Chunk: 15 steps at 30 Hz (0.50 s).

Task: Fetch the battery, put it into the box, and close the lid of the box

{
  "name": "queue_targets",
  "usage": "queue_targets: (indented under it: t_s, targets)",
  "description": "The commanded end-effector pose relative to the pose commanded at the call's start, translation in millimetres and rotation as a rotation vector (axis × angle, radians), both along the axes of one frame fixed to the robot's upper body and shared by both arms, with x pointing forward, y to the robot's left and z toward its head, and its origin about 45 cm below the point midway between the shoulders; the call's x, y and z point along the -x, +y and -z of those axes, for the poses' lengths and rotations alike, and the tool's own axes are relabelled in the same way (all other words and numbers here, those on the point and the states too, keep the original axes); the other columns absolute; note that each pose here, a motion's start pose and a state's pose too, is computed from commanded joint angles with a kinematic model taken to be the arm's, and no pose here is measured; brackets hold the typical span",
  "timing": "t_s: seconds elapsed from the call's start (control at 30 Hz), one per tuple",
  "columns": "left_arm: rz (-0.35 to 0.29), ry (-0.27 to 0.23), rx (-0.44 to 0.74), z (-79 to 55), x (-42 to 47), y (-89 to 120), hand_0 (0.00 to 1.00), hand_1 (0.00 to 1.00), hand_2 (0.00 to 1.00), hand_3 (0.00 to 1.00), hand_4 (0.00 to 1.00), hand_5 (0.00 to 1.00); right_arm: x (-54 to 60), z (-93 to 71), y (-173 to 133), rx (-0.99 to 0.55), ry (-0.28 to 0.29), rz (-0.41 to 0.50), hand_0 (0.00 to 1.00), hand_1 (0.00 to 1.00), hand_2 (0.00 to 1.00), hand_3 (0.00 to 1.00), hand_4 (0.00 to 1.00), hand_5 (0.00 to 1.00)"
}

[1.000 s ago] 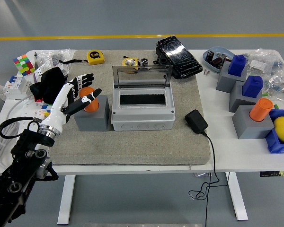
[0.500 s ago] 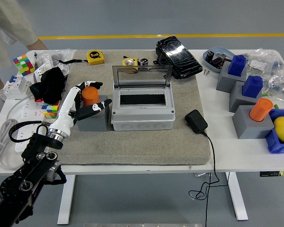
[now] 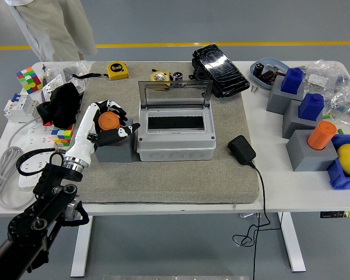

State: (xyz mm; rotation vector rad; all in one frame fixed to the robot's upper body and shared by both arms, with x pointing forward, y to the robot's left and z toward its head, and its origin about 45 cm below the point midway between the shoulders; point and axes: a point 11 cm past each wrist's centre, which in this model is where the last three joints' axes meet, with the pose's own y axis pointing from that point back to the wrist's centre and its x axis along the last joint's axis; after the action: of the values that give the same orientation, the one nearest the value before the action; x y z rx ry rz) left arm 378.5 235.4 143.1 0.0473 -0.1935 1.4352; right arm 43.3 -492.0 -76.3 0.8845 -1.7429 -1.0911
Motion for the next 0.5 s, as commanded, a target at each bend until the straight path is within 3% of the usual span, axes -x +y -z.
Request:
queue_targets:
  t_s: [0.1, 0.13, 0.5]
  targets:
    - [-0.008, -0.012, 0.015, -1.8, -2.1, -1, 0.244, 0.201, 0.248, 0.276, 0.668, 0.002, -0.8, -0.1, 0, 0.003, -0.004, -0.001, 0.567, 0.606, 0.601, 0.554, 0.94, 0.485]
    - [-0.01, -0.015, 0.019, -2.3, -2.6, -1, 0.211, 0.14, 0.197, 0.266, 0.533, 0.002, -1.1, -0.1, 0, 0.004, -0.005, -0.001, 0.567, 0.604, 0.601, 0.552, 0.941, 0.484]
    - [0.0, -0.055, 0.044, -13.6, -5.4, -8, 0.177, 0.116, 0.177, 0.249, 0.516, 0.002, -1.1, -0.1, 0, 0.013, -0.011, -0.002, 0.567, 0.603, 0.6, 0.552, 0.941, 0.485]
